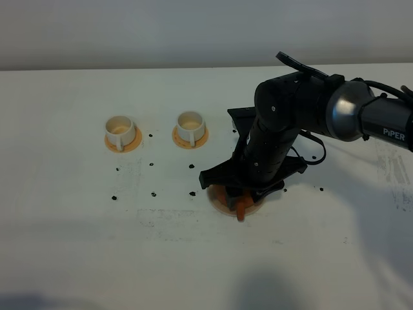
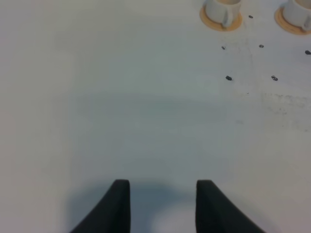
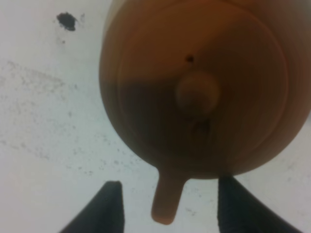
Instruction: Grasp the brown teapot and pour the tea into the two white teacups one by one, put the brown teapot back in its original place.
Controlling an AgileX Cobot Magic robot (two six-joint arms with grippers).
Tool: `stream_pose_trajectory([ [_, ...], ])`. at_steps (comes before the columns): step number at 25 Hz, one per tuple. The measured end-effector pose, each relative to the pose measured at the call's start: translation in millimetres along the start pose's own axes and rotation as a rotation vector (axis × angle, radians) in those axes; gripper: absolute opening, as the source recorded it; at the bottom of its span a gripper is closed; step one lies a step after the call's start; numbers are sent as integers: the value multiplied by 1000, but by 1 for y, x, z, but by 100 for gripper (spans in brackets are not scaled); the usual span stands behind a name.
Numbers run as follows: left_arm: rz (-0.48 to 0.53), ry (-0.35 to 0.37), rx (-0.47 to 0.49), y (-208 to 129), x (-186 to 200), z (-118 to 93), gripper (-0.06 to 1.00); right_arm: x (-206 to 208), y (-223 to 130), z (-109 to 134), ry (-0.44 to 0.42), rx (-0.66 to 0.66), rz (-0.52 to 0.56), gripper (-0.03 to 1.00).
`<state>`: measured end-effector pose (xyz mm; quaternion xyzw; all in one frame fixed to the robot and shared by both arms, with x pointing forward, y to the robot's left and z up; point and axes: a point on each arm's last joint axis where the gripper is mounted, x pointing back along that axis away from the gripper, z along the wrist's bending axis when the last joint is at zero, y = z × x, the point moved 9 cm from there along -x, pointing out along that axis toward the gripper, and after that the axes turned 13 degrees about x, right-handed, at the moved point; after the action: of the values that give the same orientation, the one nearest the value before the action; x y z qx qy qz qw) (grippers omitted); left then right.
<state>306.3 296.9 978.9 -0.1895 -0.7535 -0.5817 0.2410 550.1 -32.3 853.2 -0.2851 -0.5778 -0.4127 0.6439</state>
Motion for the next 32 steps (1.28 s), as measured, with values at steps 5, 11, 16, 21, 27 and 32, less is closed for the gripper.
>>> stream_pose_trajectory([
  [5, 0, 0, 0, 0, 0, 0, 31, -2, -2, 2, 13, -24, 11, 46],
  [11, 0, 0, 0, 0, 0, 0, 31, -5, -2, 5, 33, -42, 21, 46],
  [16, 0, 0, 0, 0, 0, 0, 31, -5, -2, 5, 33, -42, 19, 46],
  [21, 0, 1, 0, 0, 0, 0, 31, -5, -2, 3, 27, -47, 18, 46],
  [27, 0, 1, 0, 0, 0, 0, 31, -5, -2, 2, 20, -56, 18, 45],
  [32, 0, 1, 0, 0, 0, 0, 31, -5, -2, 0, 7, -58, 18, 45],
])
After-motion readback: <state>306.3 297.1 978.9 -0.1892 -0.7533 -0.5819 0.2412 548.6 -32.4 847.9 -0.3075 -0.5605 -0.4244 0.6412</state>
